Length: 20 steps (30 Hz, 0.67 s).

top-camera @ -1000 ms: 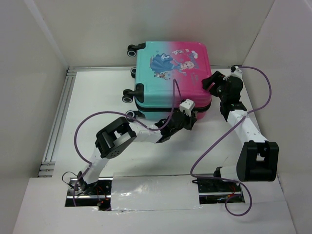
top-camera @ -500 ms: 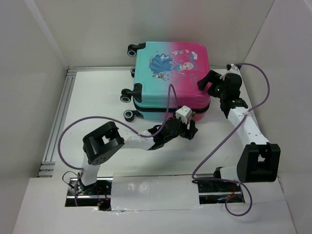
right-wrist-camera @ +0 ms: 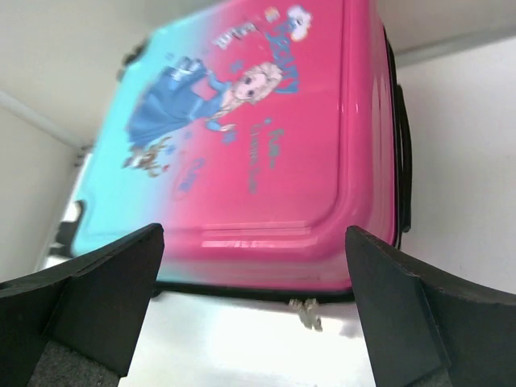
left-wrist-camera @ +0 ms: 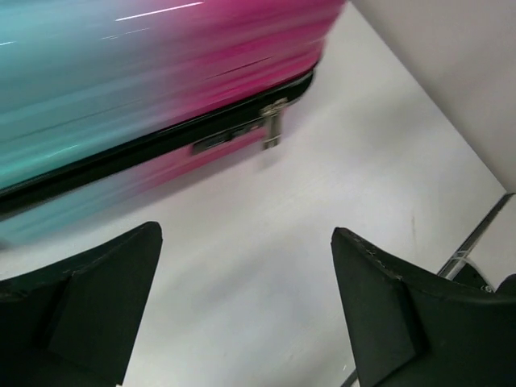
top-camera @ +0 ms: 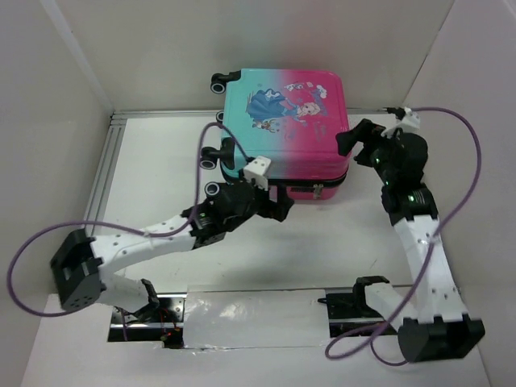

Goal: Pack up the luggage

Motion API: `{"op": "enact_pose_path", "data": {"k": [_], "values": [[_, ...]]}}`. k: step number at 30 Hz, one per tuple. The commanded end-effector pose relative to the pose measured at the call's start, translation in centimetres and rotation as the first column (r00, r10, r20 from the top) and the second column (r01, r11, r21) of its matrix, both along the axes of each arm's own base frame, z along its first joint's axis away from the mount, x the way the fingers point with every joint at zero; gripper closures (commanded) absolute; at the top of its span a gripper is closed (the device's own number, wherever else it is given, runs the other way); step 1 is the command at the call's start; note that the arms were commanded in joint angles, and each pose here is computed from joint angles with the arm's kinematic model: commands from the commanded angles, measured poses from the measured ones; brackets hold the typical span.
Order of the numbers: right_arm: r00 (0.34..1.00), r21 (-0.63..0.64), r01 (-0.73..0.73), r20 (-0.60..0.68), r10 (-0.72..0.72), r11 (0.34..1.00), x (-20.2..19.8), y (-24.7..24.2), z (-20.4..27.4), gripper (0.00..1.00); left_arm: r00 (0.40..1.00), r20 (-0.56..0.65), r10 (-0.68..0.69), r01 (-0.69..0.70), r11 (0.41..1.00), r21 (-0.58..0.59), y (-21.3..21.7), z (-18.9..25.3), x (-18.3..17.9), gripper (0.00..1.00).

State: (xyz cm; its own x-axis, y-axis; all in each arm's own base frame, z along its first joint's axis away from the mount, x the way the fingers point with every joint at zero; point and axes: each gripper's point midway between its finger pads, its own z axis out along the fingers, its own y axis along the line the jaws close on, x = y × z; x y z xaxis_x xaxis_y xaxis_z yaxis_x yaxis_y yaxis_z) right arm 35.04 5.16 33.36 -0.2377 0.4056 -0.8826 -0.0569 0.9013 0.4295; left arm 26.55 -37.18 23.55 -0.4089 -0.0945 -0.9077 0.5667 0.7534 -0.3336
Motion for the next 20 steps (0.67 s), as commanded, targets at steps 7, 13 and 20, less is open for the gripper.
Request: {"op": "enact_pose_path", "data": {"k": [7, 13, 20], "values": [[0.995, 0.001, 0.006, 0.101, -0.006, 1.000, -8.5, -0.3, -0.8, 0.00, 0.976, -0.016, 0.216, -0.215, 0.975, 0.048, 12.3, 1.2, -2.9, 0.01], [0.993, 0.050, -0.035, 0.114, 0.029, 0.998, -11.7, 0.4, -3.2, 0.00, 0.968, -0.021, 0.252, -0.249, 0.963, 0.101, 15.8, -0.5, -4.5, 0.01], [0.988, 0.051, -0.098, 0.121, 0.091, 0.994, -12.7, 1.4, -4.3, 0.00, 0.969, -0.011, 0.247, -0.248, 0.969, -0.022, 17.6, 0.6, -4.5, 0.01]]}}
